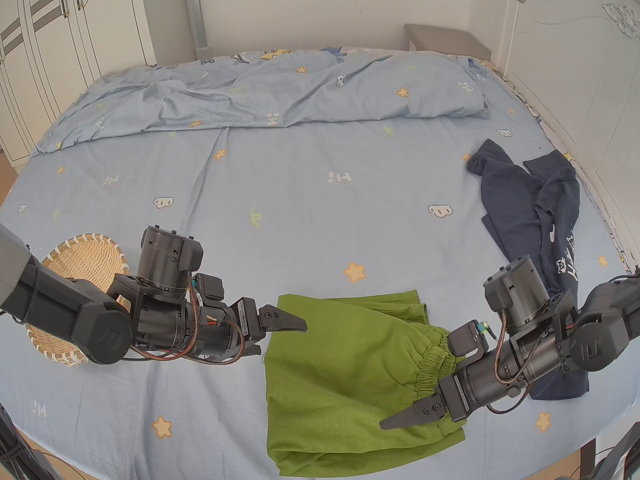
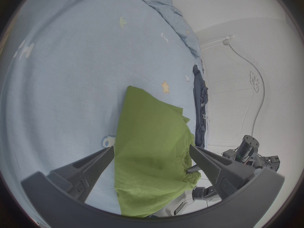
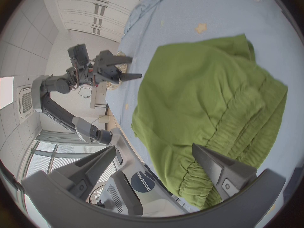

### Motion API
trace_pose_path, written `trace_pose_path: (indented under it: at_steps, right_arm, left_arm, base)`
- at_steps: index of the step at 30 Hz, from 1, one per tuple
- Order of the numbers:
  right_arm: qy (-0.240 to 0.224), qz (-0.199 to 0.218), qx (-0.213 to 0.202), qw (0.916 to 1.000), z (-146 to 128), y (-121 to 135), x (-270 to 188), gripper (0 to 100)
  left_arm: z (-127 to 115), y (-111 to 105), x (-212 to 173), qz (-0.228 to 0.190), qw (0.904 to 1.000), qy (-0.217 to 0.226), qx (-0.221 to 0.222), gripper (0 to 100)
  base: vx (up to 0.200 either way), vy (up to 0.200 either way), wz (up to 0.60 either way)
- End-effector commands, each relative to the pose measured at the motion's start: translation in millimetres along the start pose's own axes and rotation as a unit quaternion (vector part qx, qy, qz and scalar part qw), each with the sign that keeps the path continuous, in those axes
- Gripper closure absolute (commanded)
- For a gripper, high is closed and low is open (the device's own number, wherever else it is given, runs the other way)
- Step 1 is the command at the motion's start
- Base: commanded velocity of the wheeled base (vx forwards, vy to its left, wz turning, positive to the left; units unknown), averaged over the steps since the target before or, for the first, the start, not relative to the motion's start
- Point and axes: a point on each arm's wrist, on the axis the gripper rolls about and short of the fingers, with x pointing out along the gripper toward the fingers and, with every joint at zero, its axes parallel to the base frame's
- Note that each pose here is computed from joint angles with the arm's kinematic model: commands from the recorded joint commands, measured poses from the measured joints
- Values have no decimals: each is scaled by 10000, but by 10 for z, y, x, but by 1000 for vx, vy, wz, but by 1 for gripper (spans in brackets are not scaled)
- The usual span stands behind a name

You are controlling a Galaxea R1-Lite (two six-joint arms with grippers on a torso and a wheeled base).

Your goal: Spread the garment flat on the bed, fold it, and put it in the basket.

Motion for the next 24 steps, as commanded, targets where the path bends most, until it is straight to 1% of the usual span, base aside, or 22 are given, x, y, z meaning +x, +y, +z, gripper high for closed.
trace_pose_path:
  at_steps: [1, 2, 4, 6, 8, 9, 10, 13, 17, 24]
  right_arm:
    - [380, -74, 200, 9991, -153, -91, 118, 0]
    - [502, -117, 301, 9982, -261, -128, 112, 0]
    - [616, -168, 408, 9971, -369, -182, 111, 0]
    - [684, -208, 489, 9962, -440, -225, 105, 0]
    - [684, -208, 489, 9962, -440, -225, 105, 0]
    - [712, -269, 640, 9950, -523, -324, 71, 0]
    - [704, -299, 636, 9950, -572, -387, 60, 0]
    - [500, -348, 596, 9964, -645, -498, 24, 0]
    - [234, -325, 496, 9980, -678, -549, 24, 0]
    - [-131, -386, 515, 9978, -675, -591, -101, 0]
  left_arm:
    - [-46, 106, 107, 130, 9998, 153, -93, 0]
    - [-53, 114, 124, 130, 9997, 174, -79, 0]
    - [-54, 127, 144, 138, 9997, 185, -70, 0]
    - [-61, 135, 161, 132, 9997, 211, -72, 0]
    - [-61, 135, 161, 132, 9997, 211, -72, 0]
    - [-94, 145, 197, 93, 9994, 339, -72, 0]
    - [-140, 149, 205, 32, 9989, 465, -67, 0]
    - [-202, 177, 209, -165, 9979, 631, -44, 0]
    - [-288, 226, 229, -374, 9965, 740, 40, 0]
    - [-442, 307, 368, -504, 9952, 780, 307, 0]
  base:
    - [0, 0, 0]
    - [0, 0, 0]
    - [0, 0, 0]
    - [0, 0, 0]
    - [0, 0, 0]
    - [0, 0, 0]
    - [0, 0, 0]
    - [0, 0, 0]
    - [0, 0, 0]
    - [0, 0, 0]
